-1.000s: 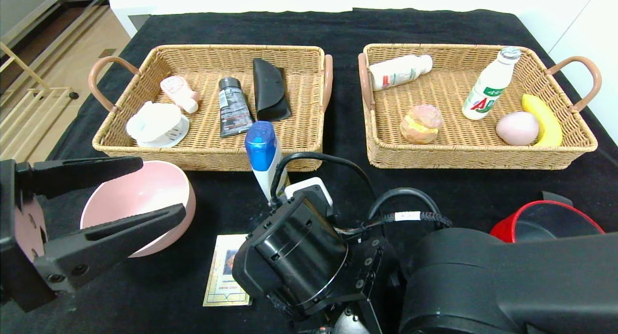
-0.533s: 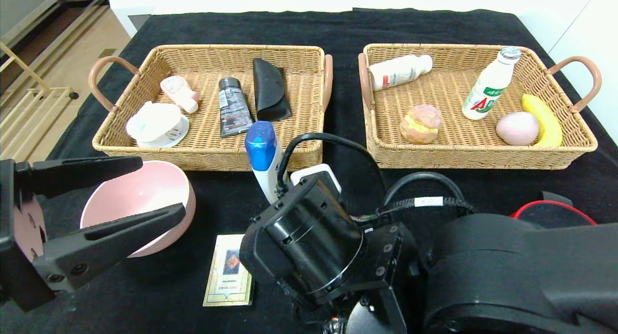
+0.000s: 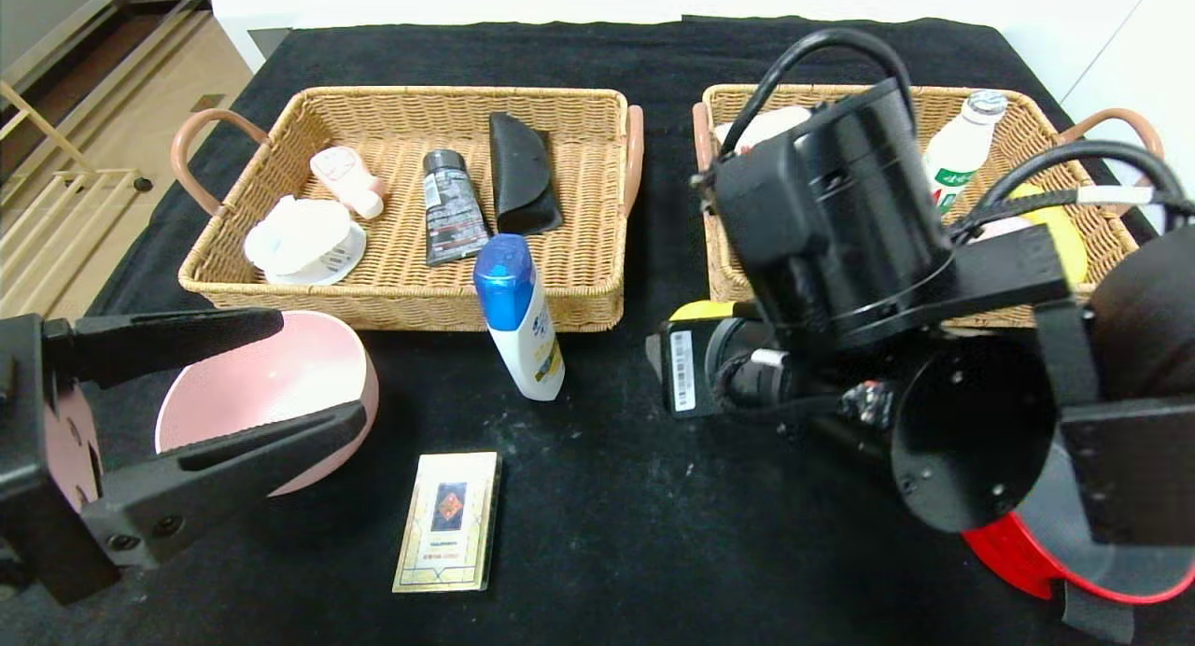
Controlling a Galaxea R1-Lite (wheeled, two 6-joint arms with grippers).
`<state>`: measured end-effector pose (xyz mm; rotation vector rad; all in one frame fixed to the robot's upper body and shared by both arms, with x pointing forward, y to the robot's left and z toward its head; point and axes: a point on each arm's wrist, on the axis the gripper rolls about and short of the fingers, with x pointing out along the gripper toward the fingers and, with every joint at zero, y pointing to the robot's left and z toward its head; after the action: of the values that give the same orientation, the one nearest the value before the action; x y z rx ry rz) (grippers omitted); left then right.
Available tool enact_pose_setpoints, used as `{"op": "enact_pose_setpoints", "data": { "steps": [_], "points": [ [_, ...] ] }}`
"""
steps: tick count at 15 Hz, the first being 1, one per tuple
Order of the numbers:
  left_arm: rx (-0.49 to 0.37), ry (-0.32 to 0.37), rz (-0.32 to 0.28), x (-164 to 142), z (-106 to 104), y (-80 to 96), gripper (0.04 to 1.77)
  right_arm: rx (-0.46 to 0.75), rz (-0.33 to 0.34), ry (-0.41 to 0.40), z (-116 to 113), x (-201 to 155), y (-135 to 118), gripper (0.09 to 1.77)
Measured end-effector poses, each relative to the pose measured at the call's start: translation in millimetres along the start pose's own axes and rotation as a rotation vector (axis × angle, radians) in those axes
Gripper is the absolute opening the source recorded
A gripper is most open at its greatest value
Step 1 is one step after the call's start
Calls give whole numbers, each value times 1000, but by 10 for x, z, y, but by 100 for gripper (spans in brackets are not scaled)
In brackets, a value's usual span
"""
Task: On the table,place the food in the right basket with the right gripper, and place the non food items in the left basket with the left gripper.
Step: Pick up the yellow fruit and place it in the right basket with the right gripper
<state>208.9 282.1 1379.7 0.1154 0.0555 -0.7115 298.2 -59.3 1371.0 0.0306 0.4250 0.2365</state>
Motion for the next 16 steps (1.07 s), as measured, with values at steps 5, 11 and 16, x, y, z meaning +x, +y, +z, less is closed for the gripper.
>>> {"op": "enact_pose_setpoints", "data": {
  "steps": [5,11,16],
  "points": [
    [0,4,0,4,-6,2,172,46,-91,-74,325,-27,-441,121],
    [1,1,0,-4,-2,-2,172,60,-227,-153,689,88,-952,121],
    [4,-3,0,-14,2,-5,172,74,-328,-161,800,289,-1250,121]
  ]
}}
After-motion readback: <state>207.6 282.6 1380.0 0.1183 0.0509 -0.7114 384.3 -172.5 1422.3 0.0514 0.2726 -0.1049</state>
